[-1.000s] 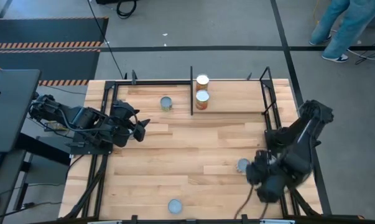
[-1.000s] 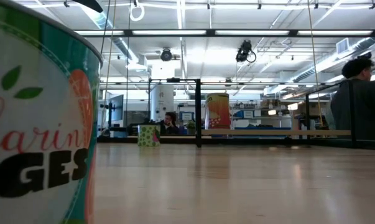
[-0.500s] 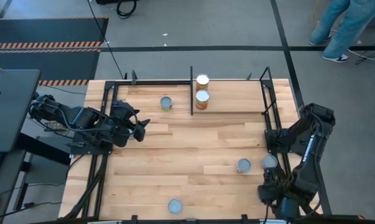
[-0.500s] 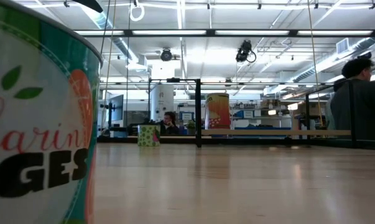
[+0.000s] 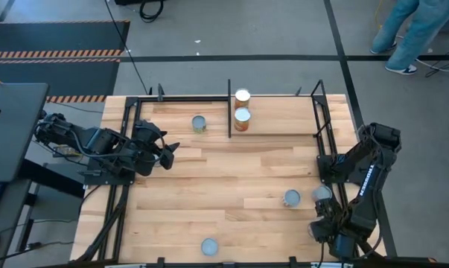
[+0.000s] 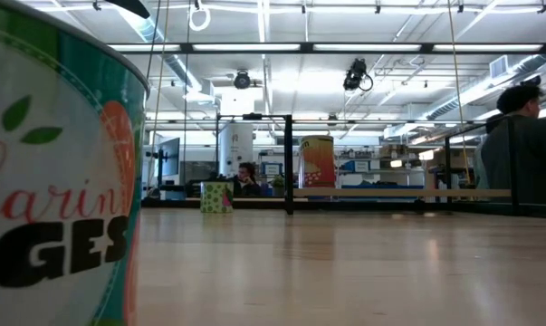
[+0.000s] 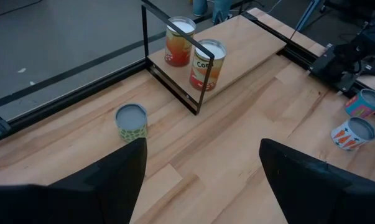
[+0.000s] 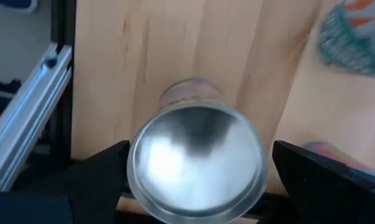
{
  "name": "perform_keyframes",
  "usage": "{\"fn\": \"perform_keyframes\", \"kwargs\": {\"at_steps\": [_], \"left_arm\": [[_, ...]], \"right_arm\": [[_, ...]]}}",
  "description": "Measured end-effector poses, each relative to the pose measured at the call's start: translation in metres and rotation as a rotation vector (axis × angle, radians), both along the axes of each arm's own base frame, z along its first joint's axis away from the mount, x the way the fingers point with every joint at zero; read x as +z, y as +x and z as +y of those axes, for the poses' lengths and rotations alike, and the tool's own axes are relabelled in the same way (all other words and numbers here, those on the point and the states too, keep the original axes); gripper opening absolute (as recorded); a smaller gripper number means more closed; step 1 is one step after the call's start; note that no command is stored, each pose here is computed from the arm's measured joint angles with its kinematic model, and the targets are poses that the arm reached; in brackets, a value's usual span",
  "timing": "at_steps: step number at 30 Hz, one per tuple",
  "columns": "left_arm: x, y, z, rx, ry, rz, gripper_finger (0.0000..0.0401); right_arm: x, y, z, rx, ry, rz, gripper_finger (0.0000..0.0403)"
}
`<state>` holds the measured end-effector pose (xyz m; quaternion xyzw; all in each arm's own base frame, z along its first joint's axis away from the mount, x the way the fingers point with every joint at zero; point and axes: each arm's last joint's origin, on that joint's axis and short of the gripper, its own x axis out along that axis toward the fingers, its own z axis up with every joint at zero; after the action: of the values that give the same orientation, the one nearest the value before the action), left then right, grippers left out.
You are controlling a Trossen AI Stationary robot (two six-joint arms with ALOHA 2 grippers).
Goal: Pick and place cans onto a shelf
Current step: Put the bottom big blue can on the shelf
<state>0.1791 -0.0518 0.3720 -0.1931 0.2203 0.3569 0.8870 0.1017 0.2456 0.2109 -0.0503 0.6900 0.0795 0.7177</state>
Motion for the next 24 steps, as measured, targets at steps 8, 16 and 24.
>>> {"fn": "perform_keyframes", "kwargs": {"at_steps": [8,16,24], "left_arm": [[0.000,0.000,0.000,0.000,0.000,0.000,0.0318],[0.000,0.000,0.000,0.000,0.000,0.000,0.0318],[0.000,0.000,0.000,0.000,0.000,0.000,0.0318]], "right_arm": [[-0.017,-0.003,-0.004,-0.024,0.024,0.056,0.0370],[0.000,0.015,-0.006,-0.039,0.065,0.027,0.0311],[0.083,0.056,-0.053,-0.169,0.129,-0.142,0.0312]]}}
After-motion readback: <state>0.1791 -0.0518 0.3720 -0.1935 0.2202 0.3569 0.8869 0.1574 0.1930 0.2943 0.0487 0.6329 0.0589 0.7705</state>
